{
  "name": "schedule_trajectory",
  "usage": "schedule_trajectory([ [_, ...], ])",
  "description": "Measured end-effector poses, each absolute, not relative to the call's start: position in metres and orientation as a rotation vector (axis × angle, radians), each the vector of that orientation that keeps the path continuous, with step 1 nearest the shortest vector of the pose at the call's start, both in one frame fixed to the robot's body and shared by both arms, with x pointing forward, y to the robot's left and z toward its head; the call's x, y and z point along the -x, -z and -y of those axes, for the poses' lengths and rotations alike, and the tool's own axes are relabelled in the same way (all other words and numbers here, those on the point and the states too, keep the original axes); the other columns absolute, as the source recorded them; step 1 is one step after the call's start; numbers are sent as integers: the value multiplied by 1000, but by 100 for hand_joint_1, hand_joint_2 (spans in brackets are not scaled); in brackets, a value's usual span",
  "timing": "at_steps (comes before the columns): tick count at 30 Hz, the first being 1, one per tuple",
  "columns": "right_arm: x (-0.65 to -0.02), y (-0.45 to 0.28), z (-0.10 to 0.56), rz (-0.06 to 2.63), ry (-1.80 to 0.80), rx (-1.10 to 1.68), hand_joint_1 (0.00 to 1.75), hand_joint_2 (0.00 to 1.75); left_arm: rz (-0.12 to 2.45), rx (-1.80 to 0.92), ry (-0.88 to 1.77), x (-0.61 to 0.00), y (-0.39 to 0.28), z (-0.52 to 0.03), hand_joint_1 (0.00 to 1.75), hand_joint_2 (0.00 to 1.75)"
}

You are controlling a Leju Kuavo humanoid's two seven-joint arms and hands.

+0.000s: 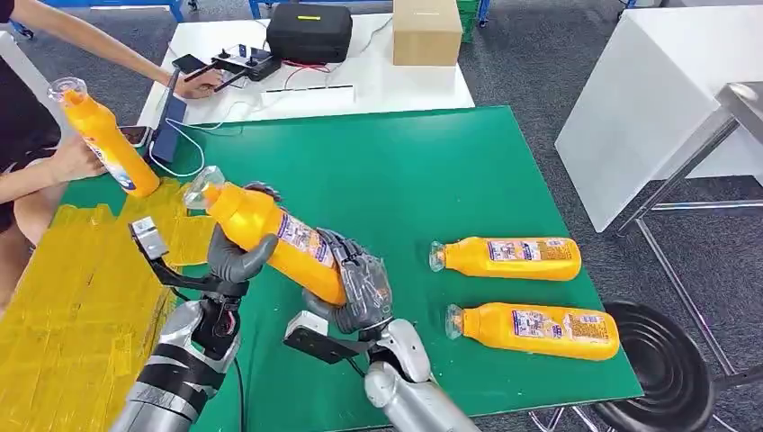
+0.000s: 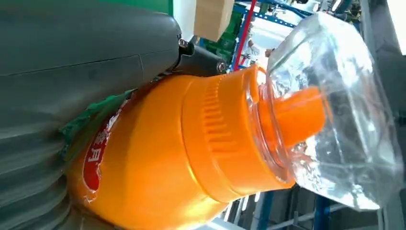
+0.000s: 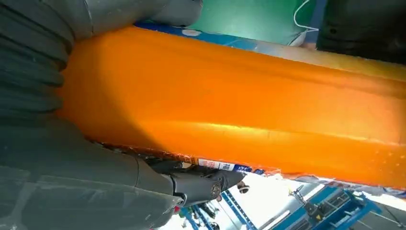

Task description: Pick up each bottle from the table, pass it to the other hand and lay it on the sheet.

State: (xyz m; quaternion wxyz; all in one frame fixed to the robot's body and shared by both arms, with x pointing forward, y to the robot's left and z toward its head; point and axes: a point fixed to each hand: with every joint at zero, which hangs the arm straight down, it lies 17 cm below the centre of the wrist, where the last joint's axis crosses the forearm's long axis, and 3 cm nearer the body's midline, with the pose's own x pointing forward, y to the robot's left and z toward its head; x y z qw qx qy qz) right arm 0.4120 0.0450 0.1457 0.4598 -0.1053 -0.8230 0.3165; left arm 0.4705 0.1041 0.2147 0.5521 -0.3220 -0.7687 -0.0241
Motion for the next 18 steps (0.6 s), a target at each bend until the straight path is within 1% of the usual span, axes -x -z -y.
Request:
schedule_trajectory([
  [12, -411, -144, -46, 2023, -782, 251, 175, 175, 1820, 759, 57, -471, -215, -104, 175, 175],
  [13, -411, -144, -46, 2023, -779, 246, 159, 175, 1820, 758, 58, -471, -215, -104, 175, 175],
  [14, -411, -144, -46, 2022, -774, 240, 65, 175, 1820, 758, 59, -471, -215, -104, 175, 175],
  [15, -411, -144, -46, 2022, -769, 234, 0, 175, 1820, 758, 59, -471, -215, -104, 175, 175],
  [16, -411, -144, -46, 2023, -764, 228, 0, 175, 1822, 754, 63, -471, -215, -104, 175, 175],
  [17, -409, -143, -47, 2024, -760, 214, 0, 0, 1830, 737, 72, -472, -215, -104, 175, 175],
  [18, -407, -144, -47, 2023, -745, 191, 0, 0, 1850, 682, 90, -475, -215, -106, 175, 175],
])
